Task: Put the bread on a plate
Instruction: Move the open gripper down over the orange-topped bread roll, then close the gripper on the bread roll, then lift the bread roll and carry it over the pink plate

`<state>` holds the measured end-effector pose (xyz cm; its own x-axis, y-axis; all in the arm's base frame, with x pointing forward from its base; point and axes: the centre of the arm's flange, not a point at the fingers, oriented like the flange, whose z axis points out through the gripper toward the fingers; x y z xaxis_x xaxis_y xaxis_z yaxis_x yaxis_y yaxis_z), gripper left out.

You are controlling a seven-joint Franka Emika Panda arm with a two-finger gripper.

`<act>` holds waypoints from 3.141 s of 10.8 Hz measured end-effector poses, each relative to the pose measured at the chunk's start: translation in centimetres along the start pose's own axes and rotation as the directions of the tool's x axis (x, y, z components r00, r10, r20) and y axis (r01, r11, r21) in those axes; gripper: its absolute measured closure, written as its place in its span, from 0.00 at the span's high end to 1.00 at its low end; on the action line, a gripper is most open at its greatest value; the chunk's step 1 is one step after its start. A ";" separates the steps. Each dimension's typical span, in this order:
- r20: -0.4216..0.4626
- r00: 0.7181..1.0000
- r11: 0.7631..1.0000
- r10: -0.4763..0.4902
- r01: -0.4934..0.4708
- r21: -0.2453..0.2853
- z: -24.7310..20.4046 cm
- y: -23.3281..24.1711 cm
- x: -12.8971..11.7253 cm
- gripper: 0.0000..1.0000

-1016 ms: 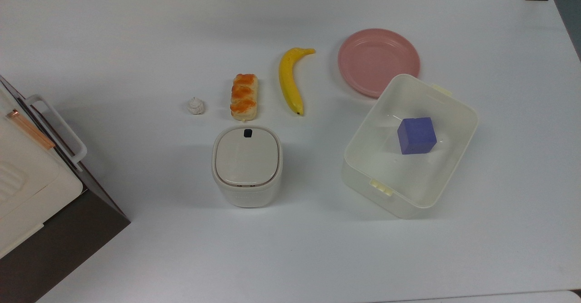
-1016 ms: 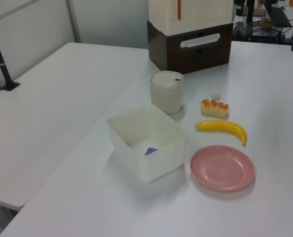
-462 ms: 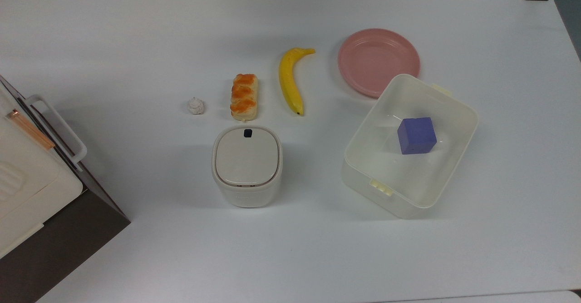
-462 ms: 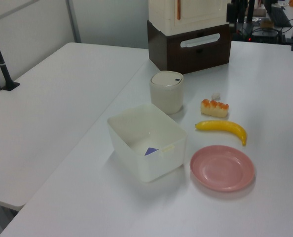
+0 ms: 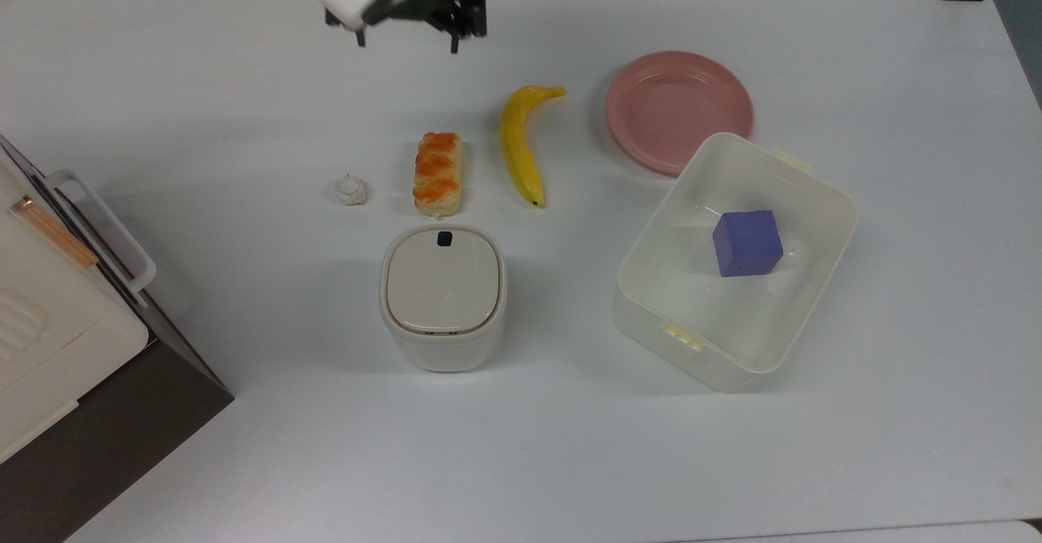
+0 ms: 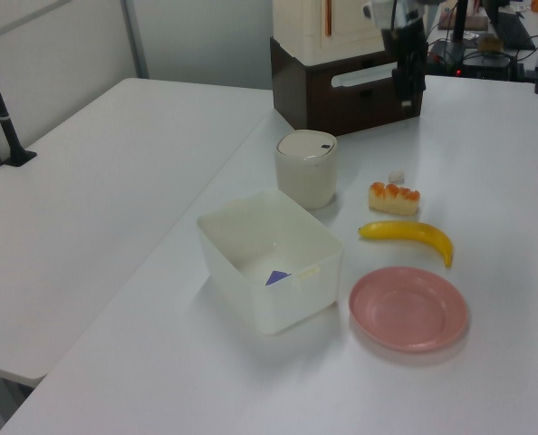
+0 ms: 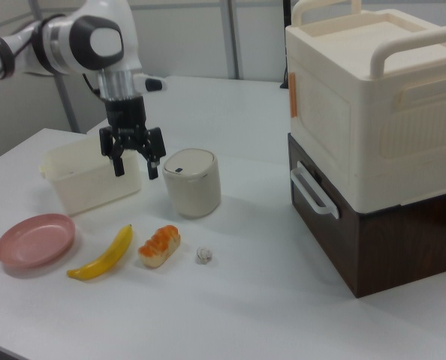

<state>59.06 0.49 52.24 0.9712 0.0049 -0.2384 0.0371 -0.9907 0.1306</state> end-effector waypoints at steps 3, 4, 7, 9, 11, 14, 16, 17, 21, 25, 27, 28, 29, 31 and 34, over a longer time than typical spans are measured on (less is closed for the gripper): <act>0.003 1.000 0.999 -0.028 0.028 -0.032 3.8 -2.8 2.7 1.00; -0.010 1.000 0.998 -0.030 0.029 -0.057 5.2 -3.3 3.1 1.00; 0.007 0.999 0.993 -0.041 0.042 -0.111 9.8 -4.5 3.4 1.00; 0.023 0.998 0.992 -0.052 0.054 -0.113 12.4 -4.9 3.5 1.00; 0.055 0.997 0.992 -0.056 0.062 -0.112 14.5 -5.1 4.1 1.00; 0.106 0.993 0.989 -0.060 0.074 -0.131 18.3 -5.3 5.4 1.00; 0.124 0.992 0.983 -0.035 0.056 -0.172 20.7 -5.3 6.2 0.99; 0.127 0.991 0.982 -0.033 0.056 -0.181 21.2 -5.3 6.4 0.96; 0.120 0.992 0.982 -0.029 0.050 -0.182 21.0 -5.5 6.5 0.33; 0.122 0.990 0.978 -0.071 0.093 -0.189 16.4 -8.9 4.7 0.14; 0.113 0.985 0.967 -0.131 0.152 -0.204 11.3 -13.1 1.6 0.14; 0.113 0.980 0.959 -0.164 0.186 -0.216 9.6 -16.1 -0.2 0.14; 0.105 0.977 0.952 -0.185 0.204 -0.228 8.8 -19.4 -1.7 0.14; 0.083 0.979 0.947 -0.185 0.200 -0.250 9.3 -25.8 -4.0 0.11; 0.100 0.979 0.940 -0.177 0.198 -0.277 12.1 -31.9 -5.7 0.11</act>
<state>49.45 30.37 37.78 0.9208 0.1664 -0.3528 0.2924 -0.8931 0.3418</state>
